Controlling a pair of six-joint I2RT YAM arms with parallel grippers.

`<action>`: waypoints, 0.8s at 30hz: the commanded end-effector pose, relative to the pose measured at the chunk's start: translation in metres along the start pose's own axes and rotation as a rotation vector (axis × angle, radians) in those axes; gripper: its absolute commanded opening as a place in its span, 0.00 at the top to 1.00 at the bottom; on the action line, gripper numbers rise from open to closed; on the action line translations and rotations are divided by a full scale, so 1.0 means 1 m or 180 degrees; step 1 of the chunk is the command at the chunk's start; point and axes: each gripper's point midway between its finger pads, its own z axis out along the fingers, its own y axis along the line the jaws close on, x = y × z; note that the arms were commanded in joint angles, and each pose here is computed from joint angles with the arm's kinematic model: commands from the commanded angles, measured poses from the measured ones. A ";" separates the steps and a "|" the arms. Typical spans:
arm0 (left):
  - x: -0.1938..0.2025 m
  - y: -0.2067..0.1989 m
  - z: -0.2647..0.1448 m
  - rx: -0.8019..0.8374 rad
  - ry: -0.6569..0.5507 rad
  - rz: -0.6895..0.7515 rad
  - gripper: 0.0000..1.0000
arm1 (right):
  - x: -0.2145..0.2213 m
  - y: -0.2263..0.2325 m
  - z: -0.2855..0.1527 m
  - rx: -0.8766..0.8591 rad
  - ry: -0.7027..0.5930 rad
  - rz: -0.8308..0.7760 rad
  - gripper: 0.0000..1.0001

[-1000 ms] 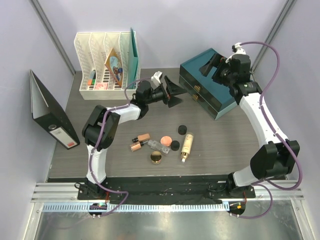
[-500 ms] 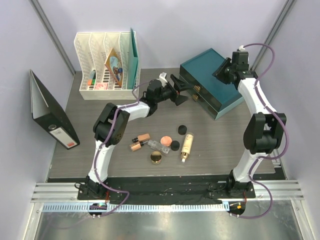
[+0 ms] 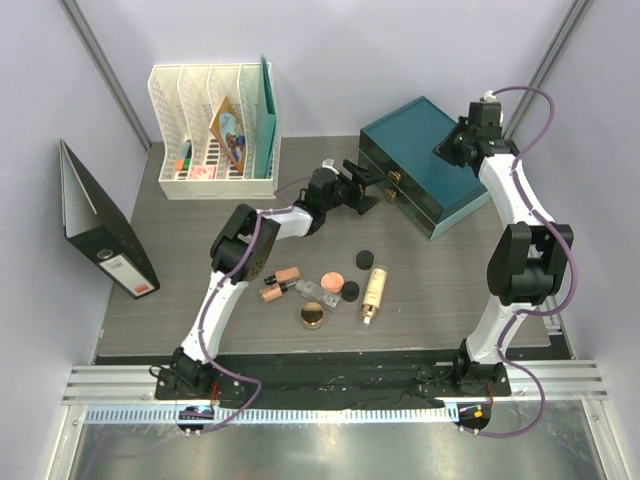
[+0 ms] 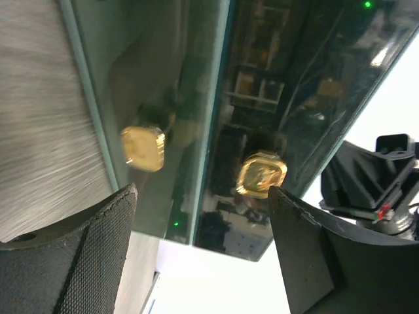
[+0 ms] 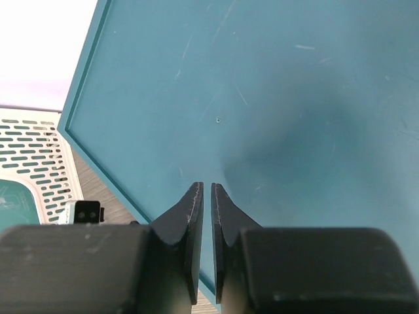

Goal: Organize the makeup

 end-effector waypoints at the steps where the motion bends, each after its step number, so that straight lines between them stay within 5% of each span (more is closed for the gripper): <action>1: 0.001 -0.047 0.011 0.0402 -0.0069 0.0074 0.20 | -0.007 0.001 -0.005 -0.0028 -0.0091 -0.0007 0.85; 5: 0.003 -0.060 0.014 0.0562 -0.0076 0.0074 0.29 | 0.001 -0.004 -0.002 -0.0010 -0.0021 -0.0004 0.99; 13: 0.018 -0.055 0.023 0.0542 0.0006 0.0071 0.32 | 0.008 -0.012 0.004 0.0037 0.0034 0.0018 0.99; 24: 0.022 -0.055 0.035 0.0630 0.0071 0.0085 0.64 | 0.018 -0.014 0.005 0.0003 0.0134 0.0031 0.99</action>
